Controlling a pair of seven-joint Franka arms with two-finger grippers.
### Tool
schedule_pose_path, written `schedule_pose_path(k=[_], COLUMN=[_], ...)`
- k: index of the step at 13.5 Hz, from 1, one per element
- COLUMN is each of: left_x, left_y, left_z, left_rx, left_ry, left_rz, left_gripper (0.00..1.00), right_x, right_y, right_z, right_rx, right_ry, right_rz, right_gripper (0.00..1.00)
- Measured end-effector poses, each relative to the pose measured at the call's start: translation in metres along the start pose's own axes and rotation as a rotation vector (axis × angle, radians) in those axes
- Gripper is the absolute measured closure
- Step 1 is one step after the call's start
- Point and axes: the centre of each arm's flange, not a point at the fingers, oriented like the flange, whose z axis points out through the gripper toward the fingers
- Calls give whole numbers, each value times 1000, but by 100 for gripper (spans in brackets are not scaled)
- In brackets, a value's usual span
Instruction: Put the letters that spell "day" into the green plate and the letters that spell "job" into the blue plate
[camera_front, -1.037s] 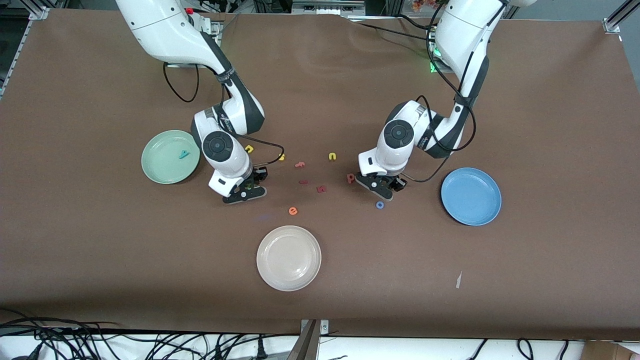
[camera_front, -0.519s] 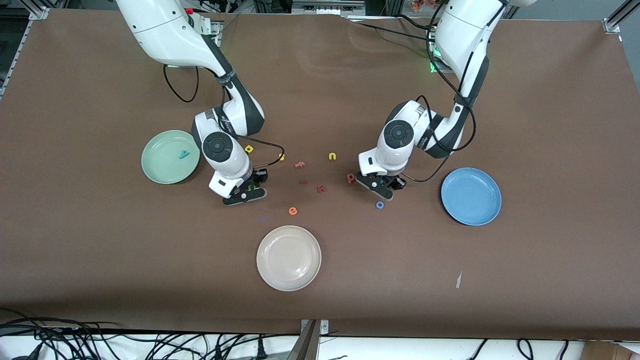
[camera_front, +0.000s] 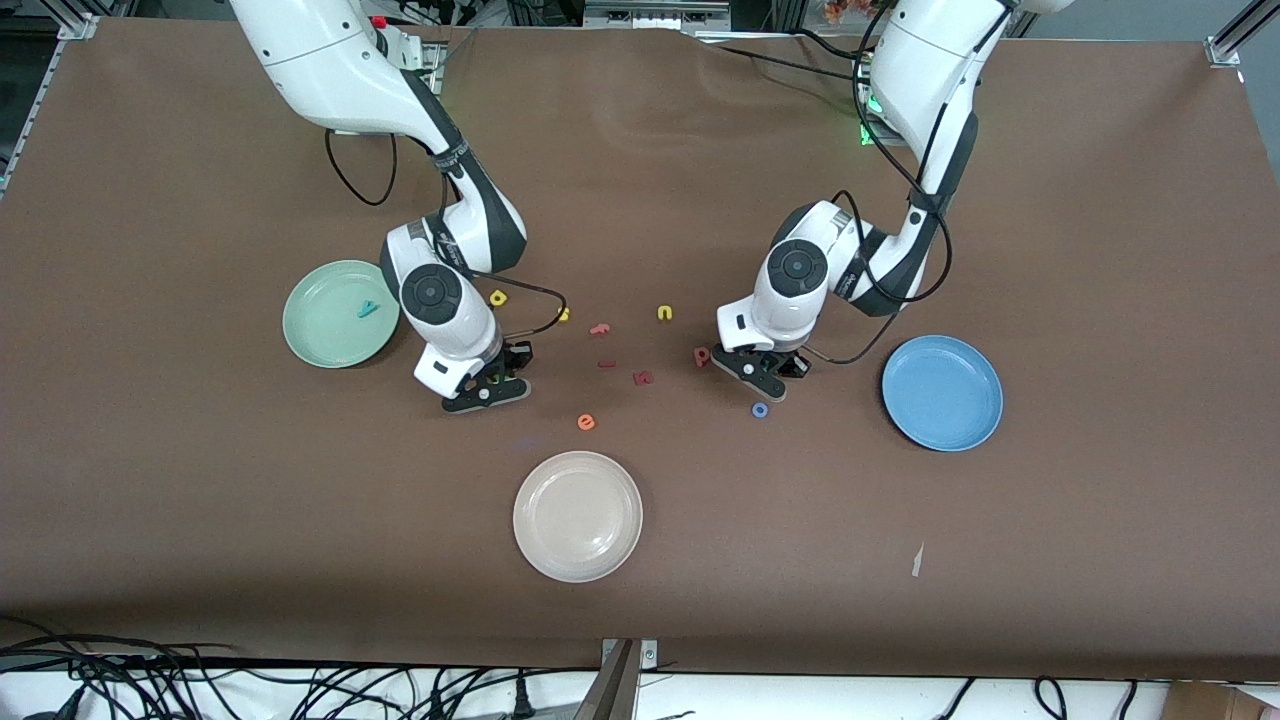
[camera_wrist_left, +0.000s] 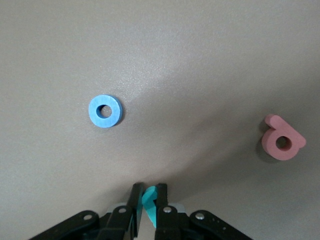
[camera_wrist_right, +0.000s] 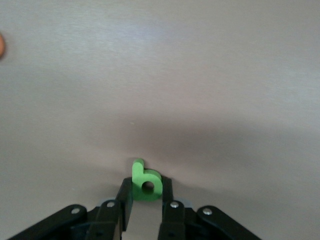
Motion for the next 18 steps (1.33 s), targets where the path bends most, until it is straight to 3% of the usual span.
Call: schedule_pose_path(k=[3, 7, 11, 13, 15, 18], left_x=[5, -4, -35, -51, -66, -67], left_y=[-21, -120, -203, -226, -239, -236], left_z=[-14, -55, -79, -75, -63, -60], left_rx=[6, 16, 14, 4, -8, -13], left_ry=[20, 45, 11, -17, -43, -47], left_rz=[-28, -41, -48, -33, -39, -33], left_gripper=[85, 85, 85, 83, 68, 56], right_x=[1, -21, -68, -98, -129, -158], right_y=[32, 85, 164, 208, 247, 264], right_z=[-41, -96, -86, -64, -36, -10], right_rx=[-29, -51, -35, -23, -21, -13], right_ry=[-65, -220, -289, -297, -295, -338], right_rz=[39, 40, 27, 22, 29, 63], right_gripper=[73, 73, 73, 73, 73, 69])
